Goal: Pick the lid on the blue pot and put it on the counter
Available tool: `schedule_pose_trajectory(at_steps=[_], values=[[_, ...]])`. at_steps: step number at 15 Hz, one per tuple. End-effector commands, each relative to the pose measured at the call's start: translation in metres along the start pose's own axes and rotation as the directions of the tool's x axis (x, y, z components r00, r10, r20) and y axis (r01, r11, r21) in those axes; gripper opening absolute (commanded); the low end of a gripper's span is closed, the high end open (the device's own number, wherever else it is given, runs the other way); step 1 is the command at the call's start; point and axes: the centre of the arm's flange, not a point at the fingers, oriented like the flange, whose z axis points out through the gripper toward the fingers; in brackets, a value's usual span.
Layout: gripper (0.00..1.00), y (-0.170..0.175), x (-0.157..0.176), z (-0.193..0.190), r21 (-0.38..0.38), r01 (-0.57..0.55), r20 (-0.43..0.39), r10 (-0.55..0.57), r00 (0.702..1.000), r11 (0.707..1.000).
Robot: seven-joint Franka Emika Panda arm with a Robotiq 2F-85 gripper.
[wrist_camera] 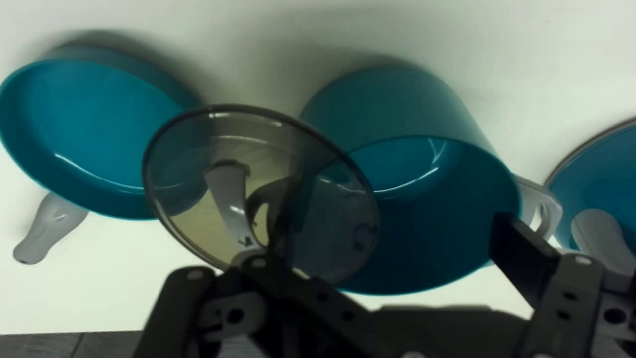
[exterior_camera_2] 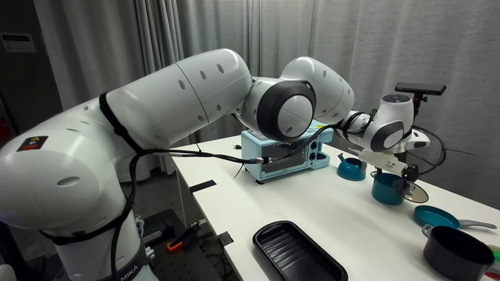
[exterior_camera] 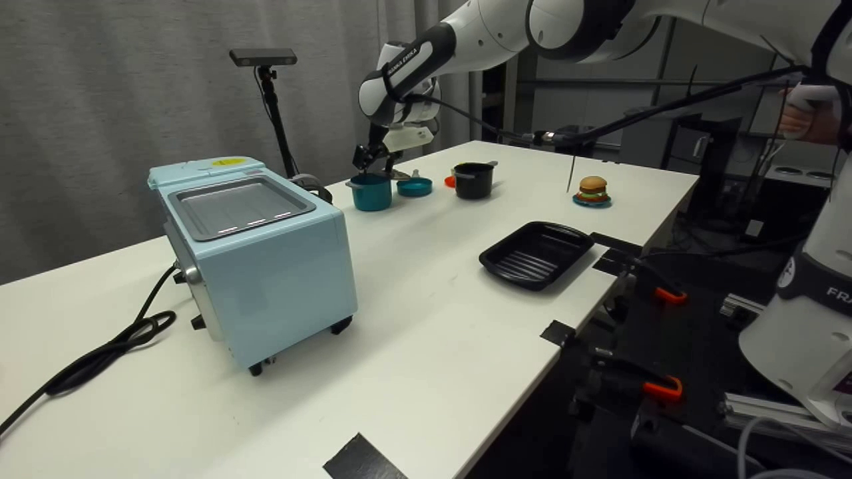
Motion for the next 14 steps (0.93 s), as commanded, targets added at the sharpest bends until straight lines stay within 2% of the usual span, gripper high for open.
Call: schedule_pose_trajectory(at_steps=[1, 3, 4, 5, 6, 14], values=[[1.0, -0.0018, -0.0068, 0.0049, 0.002, -0.026, -0.009, 0.026, 1.0, 1.0], [0.98, -0.0007, -0.0077, 0.0055, -0.001, -0.029, -0.008, 0.029, 1.0, 1.0], [0.74, 0.0, -0.008, 0.0059, -0.001, -0.031, -0.008, 0.031, 0.999, 1.0], [0.73, 0.0009, -0.0082, 0.0063, -0.002, -0.034, -0.006, 0.034, 0.999, 0.999], [0.68, 0.002, -0.0082, 0.0066, -0.001, -0.039, -0.006, 0.039, 0.999, 0.999], [0.05, 0.0049, -0.0074, 0.0065, 0.001, -0.092, -0.002, 0.092, 0.996, 0.996]])
